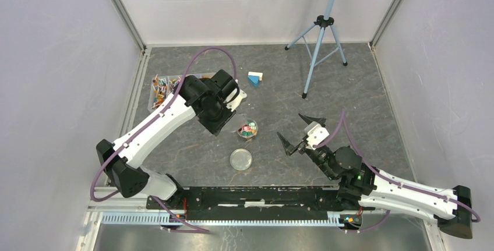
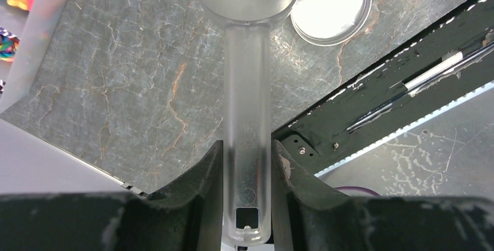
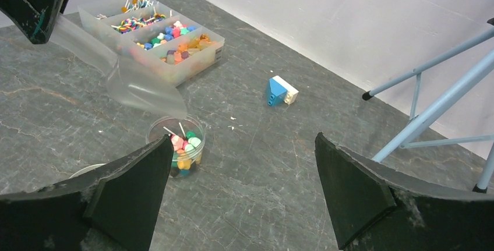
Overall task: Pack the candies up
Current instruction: Place the fake candies in the packing bottle.
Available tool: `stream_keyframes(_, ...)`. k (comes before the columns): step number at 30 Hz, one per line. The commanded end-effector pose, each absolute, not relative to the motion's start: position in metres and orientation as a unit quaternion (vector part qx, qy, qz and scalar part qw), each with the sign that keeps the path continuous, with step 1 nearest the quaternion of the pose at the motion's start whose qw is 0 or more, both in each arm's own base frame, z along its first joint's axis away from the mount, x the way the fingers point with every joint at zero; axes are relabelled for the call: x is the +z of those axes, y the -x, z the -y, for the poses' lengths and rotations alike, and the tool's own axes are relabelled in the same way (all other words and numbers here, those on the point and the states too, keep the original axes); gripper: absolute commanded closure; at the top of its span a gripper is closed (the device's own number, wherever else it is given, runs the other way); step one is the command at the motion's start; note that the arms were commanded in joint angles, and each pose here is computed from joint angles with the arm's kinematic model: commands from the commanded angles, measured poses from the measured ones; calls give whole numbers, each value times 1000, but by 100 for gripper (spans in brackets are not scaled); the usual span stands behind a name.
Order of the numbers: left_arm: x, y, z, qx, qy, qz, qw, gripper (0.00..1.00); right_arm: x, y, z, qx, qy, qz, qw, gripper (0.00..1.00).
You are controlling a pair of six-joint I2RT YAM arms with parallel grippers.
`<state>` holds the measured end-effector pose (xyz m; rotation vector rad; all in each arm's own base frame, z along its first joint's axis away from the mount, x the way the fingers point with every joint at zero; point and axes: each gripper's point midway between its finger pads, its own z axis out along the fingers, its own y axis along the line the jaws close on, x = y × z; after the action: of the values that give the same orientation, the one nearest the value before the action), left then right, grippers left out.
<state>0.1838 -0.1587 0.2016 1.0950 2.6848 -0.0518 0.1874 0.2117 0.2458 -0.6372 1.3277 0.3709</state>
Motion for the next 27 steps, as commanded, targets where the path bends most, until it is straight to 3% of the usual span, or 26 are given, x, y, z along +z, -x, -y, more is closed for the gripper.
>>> stream_keyframes(1,236,-201,170,-39,-334,-916,219,98,254,-187,-211,182,269,-596,734,2)
stream_keyframes(6,254,-220,164,-20,-300,-909,287,98,253,-184,-215,200,269,-596,730,2)
stream_keyframes(10,256,-232,145,13,-268,-915,300,98,251,-183,-217,208,265,-598,727,2)
stream_keyframes(19,234,-261,69,72,-150,-951,261,98,248,-180,-220,227,262,-597,723,2)
stream_keyframes(27,202,-287,29,93,-121,-965,214,98,248,-180,-216,223,258,-599,724,2)
